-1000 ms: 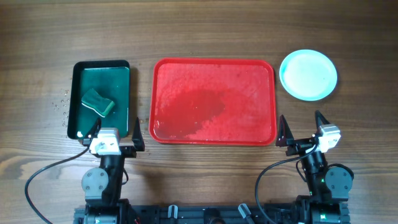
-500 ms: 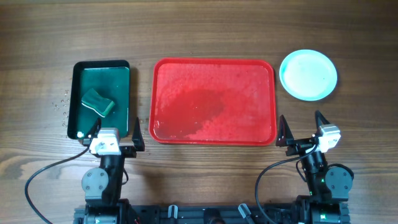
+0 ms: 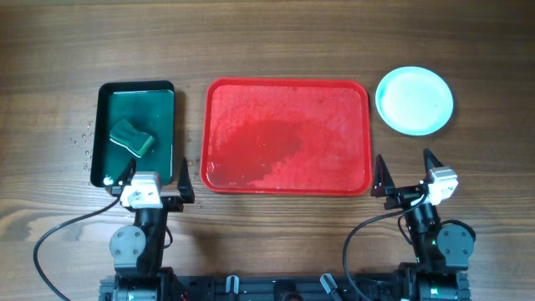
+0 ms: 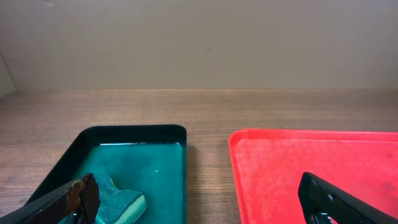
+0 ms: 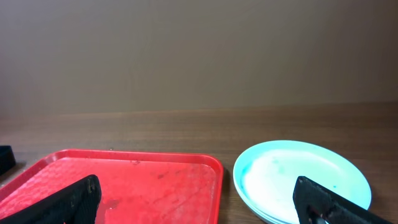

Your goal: Clean dirty plates on tray and stack at the side

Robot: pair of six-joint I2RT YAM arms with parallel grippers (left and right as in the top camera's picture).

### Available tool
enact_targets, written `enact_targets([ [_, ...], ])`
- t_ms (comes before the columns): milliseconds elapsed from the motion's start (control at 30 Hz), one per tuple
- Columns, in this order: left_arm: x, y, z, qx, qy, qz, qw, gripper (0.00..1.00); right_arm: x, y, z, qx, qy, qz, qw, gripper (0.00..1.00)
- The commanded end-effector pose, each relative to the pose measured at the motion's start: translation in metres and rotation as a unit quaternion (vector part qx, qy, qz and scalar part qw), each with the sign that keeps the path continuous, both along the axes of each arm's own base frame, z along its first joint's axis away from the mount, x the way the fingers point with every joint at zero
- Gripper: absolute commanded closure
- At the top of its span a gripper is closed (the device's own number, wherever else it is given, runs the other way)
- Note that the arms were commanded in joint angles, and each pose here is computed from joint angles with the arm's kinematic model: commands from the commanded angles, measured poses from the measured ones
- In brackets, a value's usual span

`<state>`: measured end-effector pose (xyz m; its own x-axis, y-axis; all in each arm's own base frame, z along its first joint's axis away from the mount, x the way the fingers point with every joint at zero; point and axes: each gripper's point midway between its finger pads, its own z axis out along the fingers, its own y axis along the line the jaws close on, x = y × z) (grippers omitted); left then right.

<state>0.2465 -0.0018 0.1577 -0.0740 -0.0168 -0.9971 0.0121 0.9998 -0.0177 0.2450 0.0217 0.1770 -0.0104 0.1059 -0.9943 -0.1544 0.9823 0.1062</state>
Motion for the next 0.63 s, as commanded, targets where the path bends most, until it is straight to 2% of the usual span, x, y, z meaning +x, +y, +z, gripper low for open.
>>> enact_targets([
  [0,-0.0004,0.0006,-0.0013,0.01,0.001,0.001,1.0,0.0,-0.0002,-0.002,0.0017,0.003,-0.004,-0.005,1.0,0.0],
  [600,-0.0004,0.0006,-0.0013,0.01,0.001,0.001,1.0,0.0,0.0006,-0.002,-0.0008,0.003,0.001,-0.004,1.0,0.0],
])
